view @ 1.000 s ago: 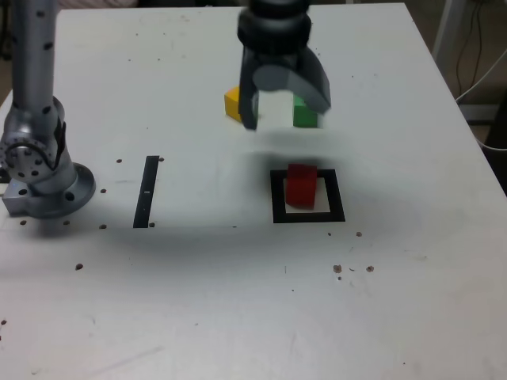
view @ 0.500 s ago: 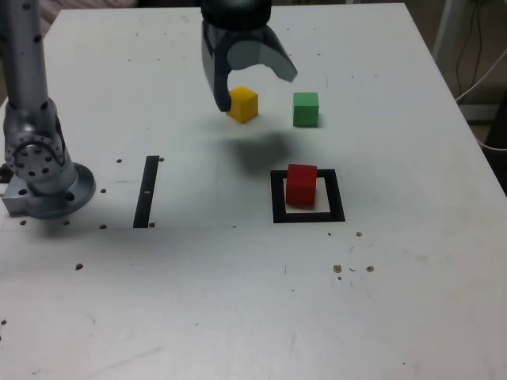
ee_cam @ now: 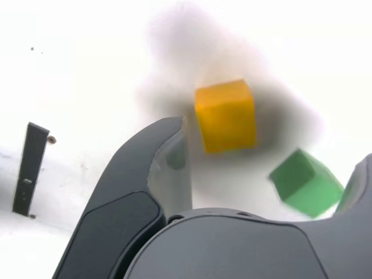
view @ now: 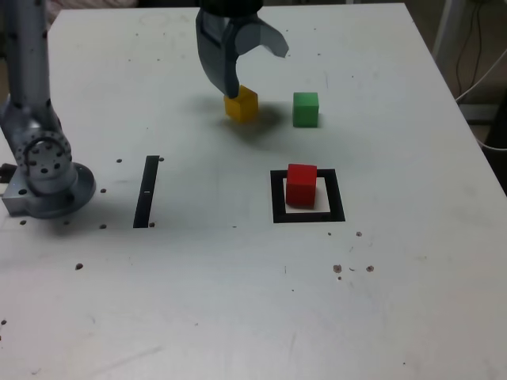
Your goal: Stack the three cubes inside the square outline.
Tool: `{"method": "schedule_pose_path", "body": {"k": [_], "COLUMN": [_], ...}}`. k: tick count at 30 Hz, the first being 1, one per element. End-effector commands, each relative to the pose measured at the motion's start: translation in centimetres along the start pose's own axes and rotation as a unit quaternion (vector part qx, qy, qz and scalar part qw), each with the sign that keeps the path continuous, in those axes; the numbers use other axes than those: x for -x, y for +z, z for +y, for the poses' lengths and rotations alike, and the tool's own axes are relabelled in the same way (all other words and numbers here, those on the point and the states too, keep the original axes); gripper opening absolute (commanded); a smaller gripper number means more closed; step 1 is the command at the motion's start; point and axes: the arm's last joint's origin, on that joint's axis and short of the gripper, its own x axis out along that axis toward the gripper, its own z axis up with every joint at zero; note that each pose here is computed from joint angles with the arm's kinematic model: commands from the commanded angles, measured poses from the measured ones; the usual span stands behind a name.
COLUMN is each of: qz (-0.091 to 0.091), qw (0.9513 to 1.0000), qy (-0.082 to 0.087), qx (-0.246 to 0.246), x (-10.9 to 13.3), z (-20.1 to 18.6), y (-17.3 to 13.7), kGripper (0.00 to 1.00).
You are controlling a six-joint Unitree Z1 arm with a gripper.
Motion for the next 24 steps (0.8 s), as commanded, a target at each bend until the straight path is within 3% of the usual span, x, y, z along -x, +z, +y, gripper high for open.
{"method": "schedule_pose_path", "body": {"k": [1,17,24], "qz": [0.006,0.043,0.049], "qw": [1.0,0.9989,0.9983], "qy": [0.002,0.006,0.004], "qx": [0.006,0.019,0.032], "x": [-0.5,-4.0,-4.9], "z": [0.5,0.8,0.6], "y": [0.4,1.6,2.2], "kGripper": [0.97,0.91,0.89]}}
